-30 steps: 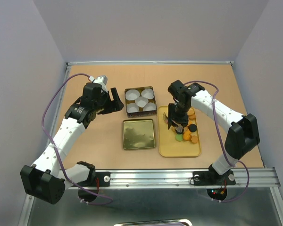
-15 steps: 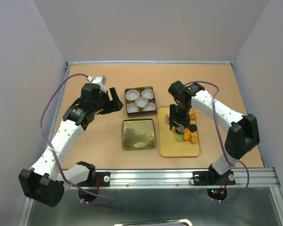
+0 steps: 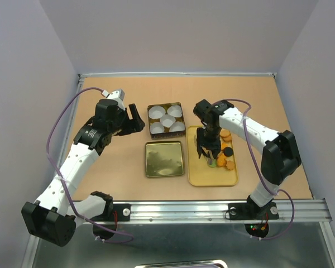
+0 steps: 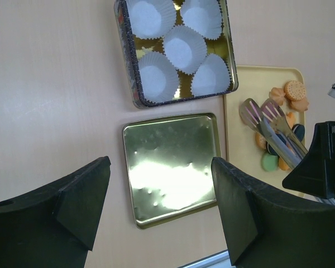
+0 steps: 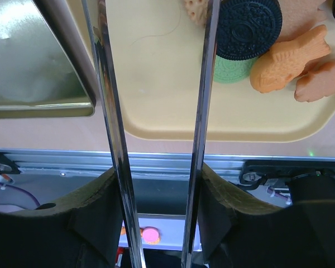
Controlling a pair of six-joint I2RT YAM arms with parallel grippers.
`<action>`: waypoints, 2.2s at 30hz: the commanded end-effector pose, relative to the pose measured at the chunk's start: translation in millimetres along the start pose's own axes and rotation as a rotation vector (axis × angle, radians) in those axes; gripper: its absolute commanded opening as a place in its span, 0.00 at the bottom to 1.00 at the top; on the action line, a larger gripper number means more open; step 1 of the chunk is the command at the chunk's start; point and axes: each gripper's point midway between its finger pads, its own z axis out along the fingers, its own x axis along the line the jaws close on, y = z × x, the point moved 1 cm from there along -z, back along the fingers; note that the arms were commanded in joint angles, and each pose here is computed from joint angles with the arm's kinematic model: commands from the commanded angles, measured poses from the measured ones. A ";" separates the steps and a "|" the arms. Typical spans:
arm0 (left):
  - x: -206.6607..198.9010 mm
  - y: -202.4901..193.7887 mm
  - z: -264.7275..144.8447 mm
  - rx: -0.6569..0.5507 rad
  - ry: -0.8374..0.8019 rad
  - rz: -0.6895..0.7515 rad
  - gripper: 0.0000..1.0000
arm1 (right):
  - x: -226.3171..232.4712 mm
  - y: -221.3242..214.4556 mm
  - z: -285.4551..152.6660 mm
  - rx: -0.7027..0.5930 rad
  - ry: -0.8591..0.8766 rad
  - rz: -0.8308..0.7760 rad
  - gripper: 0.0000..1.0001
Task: Pack the cookies
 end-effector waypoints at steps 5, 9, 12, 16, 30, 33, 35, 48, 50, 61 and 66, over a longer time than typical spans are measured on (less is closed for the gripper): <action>4.9 -1.0 -7.0 -0.025 0.009 0.006 0.84 | 2.7 -1.3 -10.0 -0.018 0.006 -0.023 0.52; 5.6 -1.8 -6.1 -0.022 0.010 0.003 0.84 | 1.5 -4.9 -10.3 -0.010 0.010 -0.021 0.45; 5.5 -2.0 -5.4 -0.021 0.009 0.003 0.84 | 0.6 -6.8 -9.5 -0.005 0.012 -0.022 0.37; 5.3 -1.0 -5.4 -0.021 0.009 0.005 0.84 | 0.8 -6.0 -10.5 -0.009 0.012 -0.024 0.34; 2.1 5.6 -4.6 -0.021 0.009 0.010 0.84 | 21.6 29.0 -57.1 -0.135 0.018 -0.059 0.34; 1.3 7.7 -5.0 -0.023 0.009 0.010 0.84 | 26.0 33.1 -61.2 -0.147 0.033 -0.061 0.34; 1.0 9.5 -5.8 -0.025 0.012 0.007 0.84 | 27.8 35.2 -61.9 -0.151 0.035 -0.064 0.34; -0.1 16.6 -13.4 -0.036 0.025 0.018 0.84 | 85.9 89.5 -87.7 -0.252 0.169 -0.125 0.34; -0.5 18.2 -15.1 -0.040 0.025 0.017 0.84 | 102.8 97.4 -97.8 -0.271 0.230 -0.147 0.34; -2.0 24.0 -20.9 -0.049 0.032 0.025 0.84 | 161.7 119.9 -83.5 -0.232 0.397 -0.197 0.34; -1.9 25.8 -22.5 -0.055 0.038 0.019 0.84 | 180.2 118.2 -74.7 -0.214 0.460 -0.210 0.34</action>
